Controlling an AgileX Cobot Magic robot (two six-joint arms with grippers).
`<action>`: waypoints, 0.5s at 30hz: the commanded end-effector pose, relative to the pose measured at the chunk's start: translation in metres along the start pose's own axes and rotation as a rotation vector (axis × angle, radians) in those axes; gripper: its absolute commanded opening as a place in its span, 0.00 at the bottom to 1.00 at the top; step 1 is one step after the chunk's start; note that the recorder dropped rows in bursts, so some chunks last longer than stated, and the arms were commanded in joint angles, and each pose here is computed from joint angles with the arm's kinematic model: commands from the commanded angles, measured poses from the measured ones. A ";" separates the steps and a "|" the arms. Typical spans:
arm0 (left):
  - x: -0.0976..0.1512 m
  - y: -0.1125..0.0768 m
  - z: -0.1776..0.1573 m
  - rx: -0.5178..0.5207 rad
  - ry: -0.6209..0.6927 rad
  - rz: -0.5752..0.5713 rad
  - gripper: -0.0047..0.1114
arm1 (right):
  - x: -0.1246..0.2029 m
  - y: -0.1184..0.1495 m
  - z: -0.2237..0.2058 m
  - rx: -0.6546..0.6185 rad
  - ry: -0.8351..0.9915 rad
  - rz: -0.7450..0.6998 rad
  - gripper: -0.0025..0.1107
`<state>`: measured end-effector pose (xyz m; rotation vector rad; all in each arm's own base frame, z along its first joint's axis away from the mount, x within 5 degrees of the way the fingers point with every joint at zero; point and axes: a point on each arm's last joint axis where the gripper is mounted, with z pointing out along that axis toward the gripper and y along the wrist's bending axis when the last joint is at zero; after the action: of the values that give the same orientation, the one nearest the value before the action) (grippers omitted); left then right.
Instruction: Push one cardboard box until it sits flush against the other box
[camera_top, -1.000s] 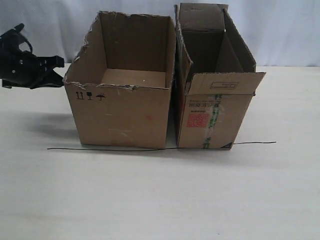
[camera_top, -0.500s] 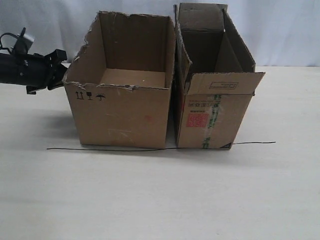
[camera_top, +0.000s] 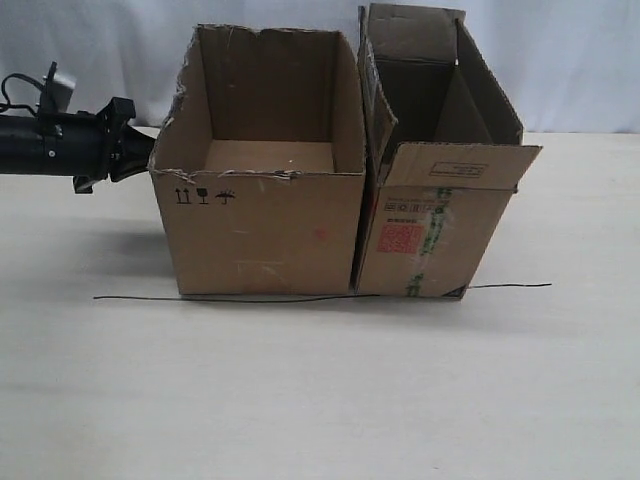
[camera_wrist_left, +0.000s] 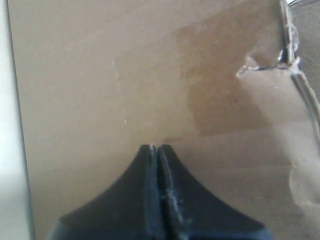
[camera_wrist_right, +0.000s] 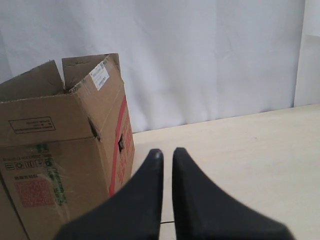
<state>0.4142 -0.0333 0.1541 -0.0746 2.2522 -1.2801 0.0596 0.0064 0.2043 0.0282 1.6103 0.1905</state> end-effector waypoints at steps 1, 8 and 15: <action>0.000 -0.004 0.004 0.032 0.000 -0.002 0.04 | 0.001 -0.001 0.000 0.008 -0.006 -0.007 0.07; 0.000 -0.006 0.004 0.058 0.000 -0.013 0.04 | 0.001 -0.001 0.000 0.008 -0.006 -0.007 0.07; -0.007 -0.005 -0.010 0.095 -0.036 -0.036 0.04 | 0.001 -0.001 0.000 0.008 -0.006 -0.007 0.07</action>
<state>0.4144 -0.0334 0.1556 -0.0940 2.2199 -1.3386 0.0596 0.0064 0.2043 0.0282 1.6103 0.1905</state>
